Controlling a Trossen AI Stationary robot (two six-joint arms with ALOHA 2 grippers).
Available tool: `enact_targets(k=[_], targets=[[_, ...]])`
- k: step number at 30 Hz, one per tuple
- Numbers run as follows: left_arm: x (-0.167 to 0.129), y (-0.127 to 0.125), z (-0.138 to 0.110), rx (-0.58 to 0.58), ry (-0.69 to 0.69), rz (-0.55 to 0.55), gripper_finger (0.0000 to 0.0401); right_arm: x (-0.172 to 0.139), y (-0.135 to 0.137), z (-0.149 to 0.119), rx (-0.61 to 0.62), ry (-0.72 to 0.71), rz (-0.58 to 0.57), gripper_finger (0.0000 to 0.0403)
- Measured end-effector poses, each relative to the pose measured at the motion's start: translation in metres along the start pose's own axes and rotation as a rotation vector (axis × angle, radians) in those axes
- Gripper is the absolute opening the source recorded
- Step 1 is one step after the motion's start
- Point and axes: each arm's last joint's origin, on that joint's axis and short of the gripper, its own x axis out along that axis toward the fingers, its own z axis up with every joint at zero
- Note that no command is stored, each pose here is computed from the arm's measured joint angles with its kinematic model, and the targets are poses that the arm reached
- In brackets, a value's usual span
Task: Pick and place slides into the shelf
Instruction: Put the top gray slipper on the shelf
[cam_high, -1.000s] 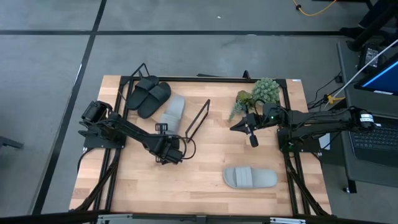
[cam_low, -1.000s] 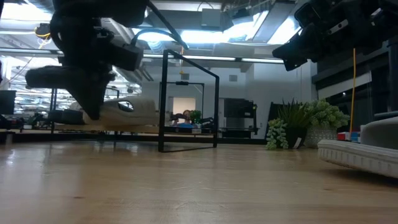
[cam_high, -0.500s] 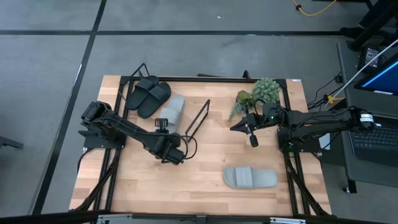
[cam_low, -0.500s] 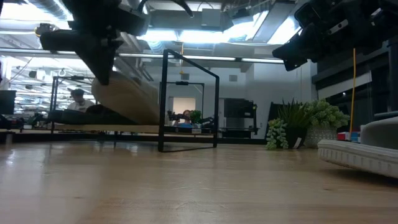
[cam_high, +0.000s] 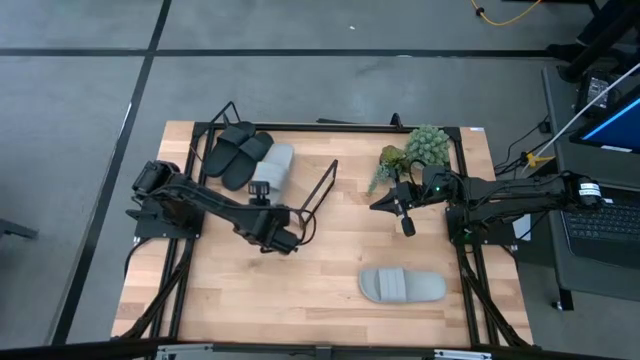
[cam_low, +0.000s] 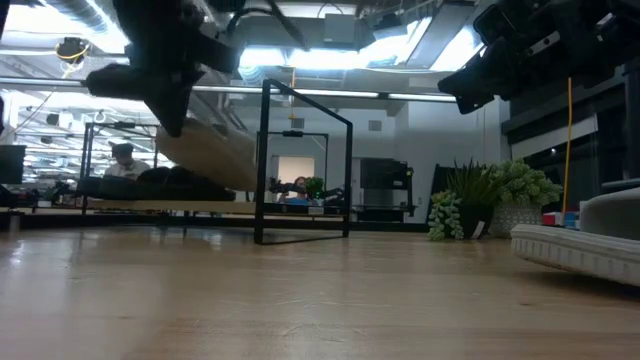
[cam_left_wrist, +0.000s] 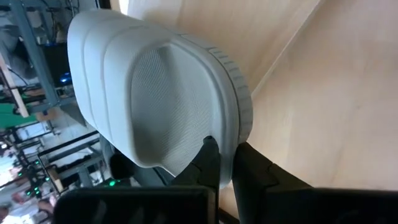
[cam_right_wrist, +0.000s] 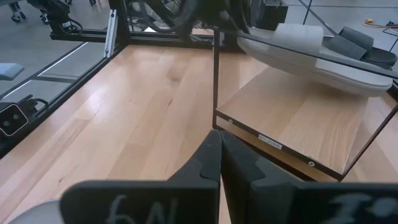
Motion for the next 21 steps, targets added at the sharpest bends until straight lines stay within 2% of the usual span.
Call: enact_targets(k=[11, 16, 21], targets=[[0.033, -0.012, -0.013, 0.075, 0.067, 0.047, 0.0012, 0.0, 0.0, 0.0, 0.0, 0.0, 0.0, 0.0006], [0.033, -0.015, -0.013, 0.061, 0.05, 0.049, 0.0012, 0.0, 0.0, 0.0, 0.0, 0.0, 0.0, 0.0006], [0.023, -0.015, -0.012, 0.062, 0.002, 0.102, 0.0012, 0.0, 0.0, 0.0, 0.0, 0.0, 0.0, 0.0006]])
